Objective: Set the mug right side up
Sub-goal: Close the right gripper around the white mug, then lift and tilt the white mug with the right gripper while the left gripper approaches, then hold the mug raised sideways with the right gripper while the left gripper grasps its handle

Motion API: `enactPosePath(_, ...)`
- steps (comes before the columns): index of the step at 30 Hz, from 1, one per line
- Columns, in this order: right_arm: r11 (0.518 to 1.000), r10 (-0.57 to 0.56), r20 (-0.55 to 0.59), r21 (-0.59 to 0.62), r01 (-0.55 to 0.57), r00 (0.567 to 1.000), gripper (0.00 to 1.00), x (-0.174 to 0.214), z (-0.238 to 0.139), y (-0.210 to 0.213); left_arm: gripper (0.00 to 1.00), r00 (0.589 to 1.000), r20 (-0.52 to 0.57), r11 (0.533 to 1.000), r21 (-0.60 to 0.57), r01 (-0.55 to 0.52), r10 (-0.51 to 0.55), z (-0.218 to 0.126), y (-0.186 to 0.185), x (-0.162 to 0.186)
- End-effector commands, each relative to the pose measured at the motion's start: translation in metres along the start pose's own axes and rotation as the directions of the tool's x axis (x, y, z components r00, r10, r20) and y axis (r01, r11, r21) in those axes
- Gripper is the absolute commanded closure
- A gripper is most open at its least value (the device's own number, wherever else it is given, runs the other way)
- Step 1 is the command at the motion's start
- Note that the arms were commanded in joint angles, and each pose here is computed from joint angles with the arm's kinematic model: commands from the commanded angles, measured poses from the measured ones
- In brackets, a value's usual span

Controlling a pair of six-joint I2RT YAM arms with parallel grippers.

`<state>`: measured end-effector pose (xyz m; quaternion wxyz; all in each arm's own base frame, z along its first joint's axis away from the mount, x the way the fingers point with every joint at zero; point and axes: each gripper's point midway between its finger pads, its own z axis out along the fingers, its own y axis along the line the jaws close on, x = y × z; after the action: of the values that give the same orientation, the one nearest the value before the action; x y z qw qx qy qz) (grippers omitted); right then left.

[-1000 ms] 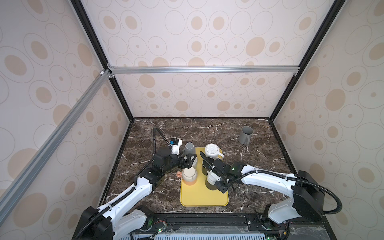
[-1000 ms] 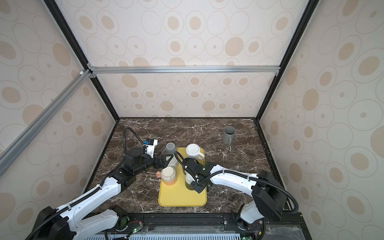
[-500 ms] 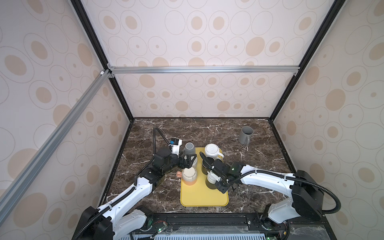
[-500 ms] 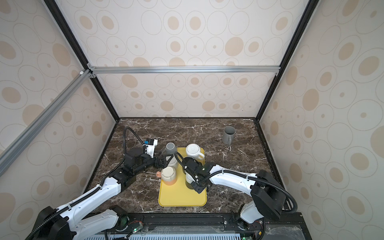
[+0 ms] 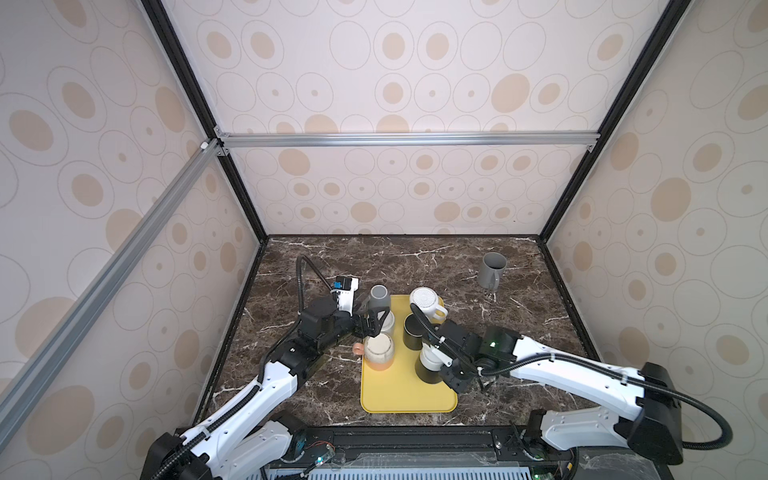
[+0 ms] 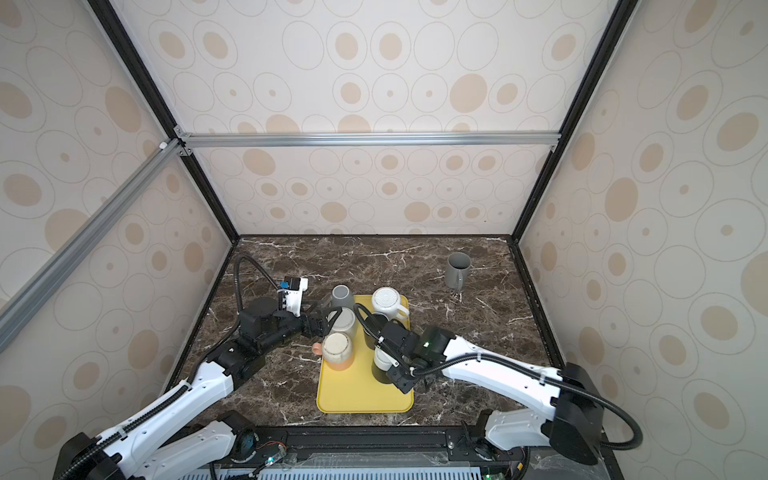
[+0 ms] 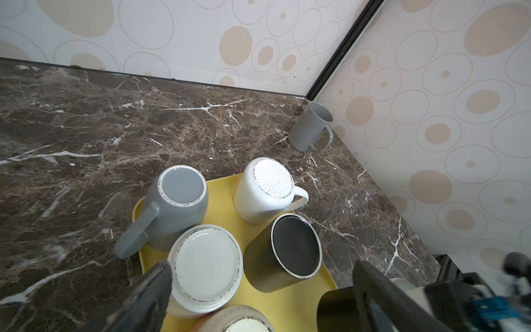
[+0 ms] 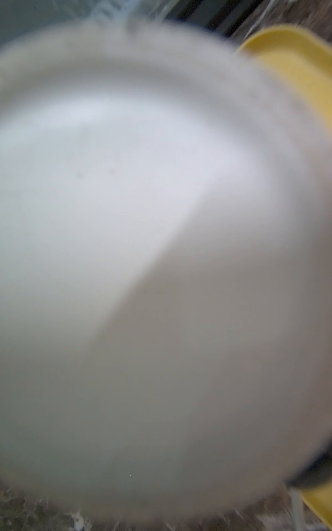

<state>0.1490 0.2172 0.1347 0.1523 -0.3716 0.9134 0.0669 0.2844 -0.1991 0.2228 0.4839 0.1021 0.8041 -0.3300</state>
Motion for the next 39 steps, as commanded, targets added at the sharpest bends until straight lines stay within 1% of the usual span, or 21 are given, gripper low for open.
enactPosePath(1, 0.996, 0.086, 0.256, -0.014, -0.085, 0.963, 1.0, -0.048, -0.064, -0.005, 0.02, 0.994, 0.102, 1.0, -0.004, -0.029, 0.029, -0.014, -0.012, -0.04)
enactPosePath(4, 0.992, 0.124, 0.426, -0.04, -0.118, 0.896, 1.0, -0.089, -0.104, -0.005, 0.03, 0.984, 0.177, 0.999, 0.033, -0.017, 0.011, -0.023, -0.024, -0.061)
enactPosePath(7, 0.988, 0.151, 0.558, -0.067, -0.137, 0.816, 1.0, -0.133, -0.131, -0.003, 0.03, 0.963, 0.268, 0.995, 0.098, 0.005, -0.031, -0.034, -0.036, -0.079)
enactPosePath(9, 0.985, 0.17, 0.634, -0.1, -0.138, 0.755, 1.0, -0.16, -0.148, 0.001, 0.04, 0.943, 0.328, 0.987, 0.158, 0.013, -0.065, -0.041, -0.046, -0.092)
enactPosePath(12, 0.974, 0.228, 0.725, -0.176, -0.145, 0.65, 1.0, -0.194, -0.171, 0.005, 0.05, 0.911, 0.389, 0.968, 0.248, 0.04, -0.138, -0.049, -0.057, -0.103)
enactPosePath(14, 0.957, 0.289, 0.756, -0.254, -0.143, 0.588, 1.0, -0.21, -0.182, 0.007, 0.07, 0.882, 0.426, 0.951, 0.3, 0.07, -0.199, -0.056, -0.06, -0.109)
enactPosePath(16, 0.942, 0.326, 0.771, -0.311, -0.123, 0.547, 1.0, -0.222, -0.187, 0.011, 0.09, 0.854, 0.452, 0.934, 0.344, 0.099, -0.257, -0.062, -0.06, -0.113)
enactPosePath(20, 0.918, 0.388, 0.785, -0.379, -0.121, 0.483, 1.0, -0.234, -0.196, 0.008, 0.09, 0.814, 0.49, 0.918, 0.378, 0.123, -0.311, -0.072, -0.057, -0.114)
enactPosePath(22, 0.892, 0.439, 0.774, -0.436, -0.119, 0.457, 1.0, -0.239, -0.197, 0.005, 0.09, 0.807, 0.498, 0.914, 0.388, 0.12, -0.318, -0.075, -0.058, -0.114)
enactPosePath(23, 0.871, 0.475, 0.763, -0.479, -0.111, 0.438, 1.0, -0.24, -0.198, 0.004, 0.09, 0.804, 0.5, 0.909, 0.401, 0.116, -0.323, -0.076, -0.059, -0.115)
enactPosePath(25, 0.836, 0.526, 0.75, -0.542, -0.083, 0.4, 1.0, -0.243, -0.201, 0.003, 0.1, 0.791, 0.498, 0.89, 0.44, 0.122, -0.355, -0.077, -0.062, -0.115)
enactPosePath(27, 0.82, 0.548, 0.749, -0.568, -0.064, 0.372, 1.0, -0.243, -0.206, 0.004, 0.12, 0.781, 0.488, 0.866, 0.483, 0.129, -0.389, -0.076, -0.065, -0.116)
enactPosePath(29, 0.81, 0.558, 0.748, -0.585, -0.04, 0.359, 1.0, -0.243, -0.211, 0.006, 0.14, 0.773, 0.479, 0.841, 0.525, 0.128, -0.416, -0.077, -0.069, -0.119)
enactPosePath(31, 0.803, 0.562, 0.746, -0.596, -0.02, 0.357, 1.0, -0.243, -0.214, 0.009, 0.15, 0.769, 0.467, 0.821, 0.556, 0.13, -0.438, -0.075, -0.072, -0.12)
enactPosePath(34, 0.788, 0.579, 0.745, -0.615, 0.005, 0.332, 1.0, -0.24, -0.221, 0.01, 0.19, 0.764, 0.444, 0.791, 0.597, 0.136, -0.467, -0.072, -0.075, -0.12)
enactPosePath(39, 0.77, 0.589, 0.732, -0.637, 0.038, 0.341, 1.0, -0.24, -0.224, 0.016, 0.26, 0.765, 0.411, 0.754, 0.641, 0.145, -0.496, -0.068, -0.079, -0.12)
